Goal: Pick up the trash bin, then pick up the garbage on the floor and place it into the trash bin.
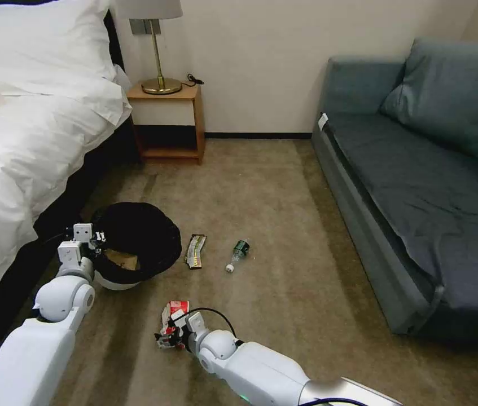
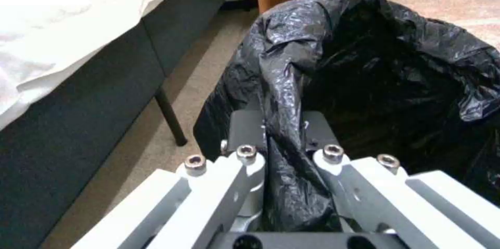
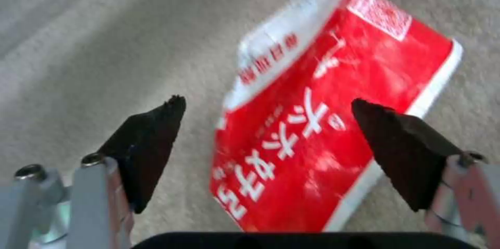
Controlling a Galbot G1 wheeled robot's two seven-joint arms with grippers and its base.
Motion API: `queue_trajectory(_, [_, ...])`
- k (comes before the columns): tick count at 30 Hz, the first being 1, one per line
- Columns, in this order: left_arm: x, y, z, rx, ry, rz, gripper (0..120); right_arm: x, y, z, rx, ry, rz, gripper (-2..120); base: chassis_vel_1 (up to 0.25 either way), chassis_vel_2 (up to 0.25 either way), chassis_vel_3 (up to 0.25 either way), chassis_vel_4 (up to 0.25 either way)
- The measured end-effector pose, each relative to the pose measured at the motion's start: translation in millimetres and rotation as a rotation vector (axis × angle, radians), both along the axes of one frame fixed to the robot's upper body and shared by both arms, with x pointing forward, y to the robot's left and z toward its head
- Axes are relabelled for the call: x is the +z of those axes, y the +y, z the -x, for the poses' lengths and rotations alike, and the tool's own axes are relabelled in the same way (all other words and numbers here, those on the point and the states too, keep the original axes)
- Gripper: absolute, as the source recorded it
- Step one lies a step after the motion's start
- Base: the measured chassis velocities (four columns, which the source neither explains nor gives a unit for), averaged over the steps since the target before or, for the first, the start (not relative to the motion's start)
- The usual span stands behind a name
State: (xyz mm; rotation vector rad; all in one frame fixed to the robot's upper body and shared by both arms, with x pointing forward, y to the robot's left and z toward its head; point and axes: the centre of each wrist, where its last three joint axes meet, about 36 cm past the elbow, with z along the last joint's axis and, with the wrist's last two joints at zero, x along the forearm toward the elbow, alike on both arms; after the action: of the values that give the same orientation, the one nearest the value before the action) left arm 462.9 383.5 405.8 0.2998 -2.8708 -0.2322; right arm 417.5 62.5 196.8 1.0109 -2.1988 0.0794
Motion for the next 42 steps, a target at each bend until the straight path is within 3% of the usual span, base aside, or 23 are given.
queue_trajectory(3, [-0.5,-0.9,0.0,-0.002,0.000,0.001,5,-4,-3,-1,0.000,0.002,0.007,79,0.000,0.000,0.000,0.000])
queue_trajectory(5, [-1.1,-3.1,-0.8,-0.006,0.000,0.003,5,-8,-7,-2,0.002,0.007,0.012,64,0.000,0.000,0.000,0.000])
queue_trajectory(8, [-1.2,-3.4,-0.9,-0.007,0.000,0.003,5,-9,-8,-3,0.002,0.008,0.013,61,0.000,0.000,0.000,0.000])
queue_trajectory(10, [-1.0,-4.2,-1.0,-0.009,0.000,0.003,5,-12,-12,-5,0.001,0.015,0.013,47,0.000,0.000,0.000,0.000])
queue_trajectory(23, [0.0,-5.1,2.0,-0.011,-0.004,0.002,5,-9,-8,0,0.012,0.014,-0.013,0,0.000,0.000,0.000,0.000])
queue_trajectory(32, [-1.0,-5.5,1.9,-0.011,-0.001,0.001,5,0,-4,-1,0.005,0.003,-0.042,0,0.000,0.000,0.000,0.000])
queue_trajectory(42, [4.6,-6.1,0.3,-0.017,-0.010,-0.005,5,10,-51,-27,-0.083,-0.022,-0.022,0,0.000,0.000,0.000,0.000])
